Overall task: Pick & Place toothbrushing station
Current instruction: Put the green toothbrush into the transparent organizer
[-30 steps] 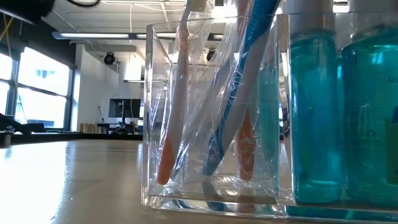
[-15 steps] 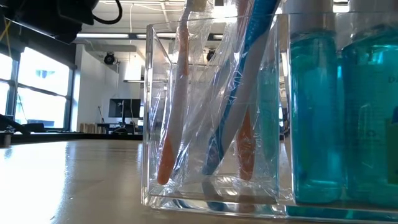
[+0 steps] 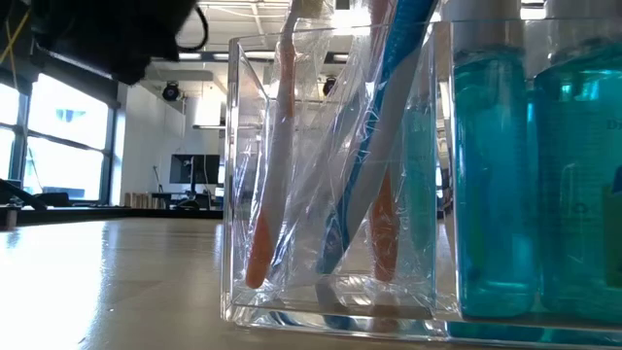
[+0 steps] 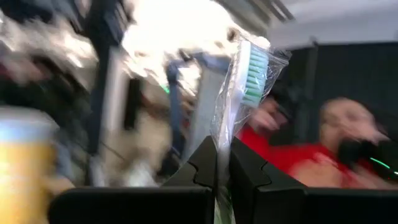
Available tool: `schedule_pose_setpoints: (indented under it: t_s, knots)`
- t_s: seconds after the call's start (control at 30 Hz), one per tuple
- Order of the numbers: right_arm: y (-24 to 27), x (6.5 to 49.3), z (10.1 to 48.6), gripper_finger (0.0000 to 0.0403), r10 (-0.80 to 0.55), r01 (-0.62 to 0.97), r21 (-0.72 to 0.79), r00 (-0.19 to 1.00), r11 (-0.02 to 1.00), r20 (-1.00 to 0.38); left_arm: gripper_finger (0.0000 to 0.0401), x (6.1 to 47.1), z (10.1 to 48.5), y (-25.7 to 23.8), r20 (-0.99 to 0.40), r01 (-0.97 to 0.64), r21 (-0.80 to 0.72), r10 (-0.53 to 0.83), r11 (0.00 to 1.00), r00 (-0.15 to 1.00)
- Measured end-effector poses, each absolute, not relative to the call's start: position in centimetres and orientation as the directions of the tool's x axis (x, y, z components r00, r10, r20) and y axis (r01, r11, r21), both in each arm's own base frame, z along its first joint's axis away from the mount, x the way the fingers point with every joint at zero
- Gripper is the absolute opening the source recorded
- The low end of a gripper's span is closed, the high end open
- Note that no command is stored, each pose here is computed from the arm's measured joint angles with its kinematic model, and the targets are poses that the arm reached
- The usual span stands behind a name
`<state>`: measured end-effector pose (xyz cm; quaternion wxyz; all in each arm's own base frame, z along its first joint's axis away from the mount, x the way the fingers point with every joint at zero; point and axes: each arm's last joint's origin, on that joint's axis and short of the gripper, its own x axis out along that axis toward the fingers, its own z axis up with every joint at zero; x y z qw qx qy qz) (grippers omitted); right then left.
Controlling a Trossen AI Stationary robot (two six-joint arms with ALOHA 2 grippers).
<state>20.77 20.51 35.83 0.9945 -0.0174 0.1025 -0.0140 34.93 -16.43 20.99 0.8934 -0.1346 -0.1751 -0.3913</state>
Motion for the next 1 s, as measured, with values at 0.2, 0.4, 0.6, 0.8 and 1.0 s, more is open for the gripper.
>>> schedule_pose_setpoints:
  t_s: [0.2,0.4,0.6,0.8,1.0]
  knots:
    - [20.3,21.0,35.8,0.0249,-0.034,0.027,-0.036,0.978,0.999,-0.207,0.001,37.1,21.1,-15.3,0.422,0.831,-0.152,-0.724,0.536,0.545]
    - [20.3,21.0,35.7,0.0249,-0.011,0.004,-0.032,0.977,0.999,-0.215,0.001,37.2,21.0,-15.0,0.408,0.84,-0.136,-0.743,0.526,0.531]
    - [20.3,21.0,35.7,0.0249,-0.013,0.004,-0.038,0.975,0.999,-0.221,0.001,37.1,21.0,-15.1,0.406,0.85,-0.121,-0.755,0.513,0.514]
    - [20.3,21.0,35.6,0.0249,-0.015,0.005,-0.041,0.973,0.999,-0.229,0.001,36.9,21.3,-15.1,0.415,0.863,-0.104,-0.767,0.495,0.49]
    - [20.3,21.0,35.5,0.0249,-0.015,0.003,-0.053,0.973,0.999,-0.232,0.001,36.0,24.0,-14.8,0.431,0.862,0.024,-0.783,0.506,0.448]
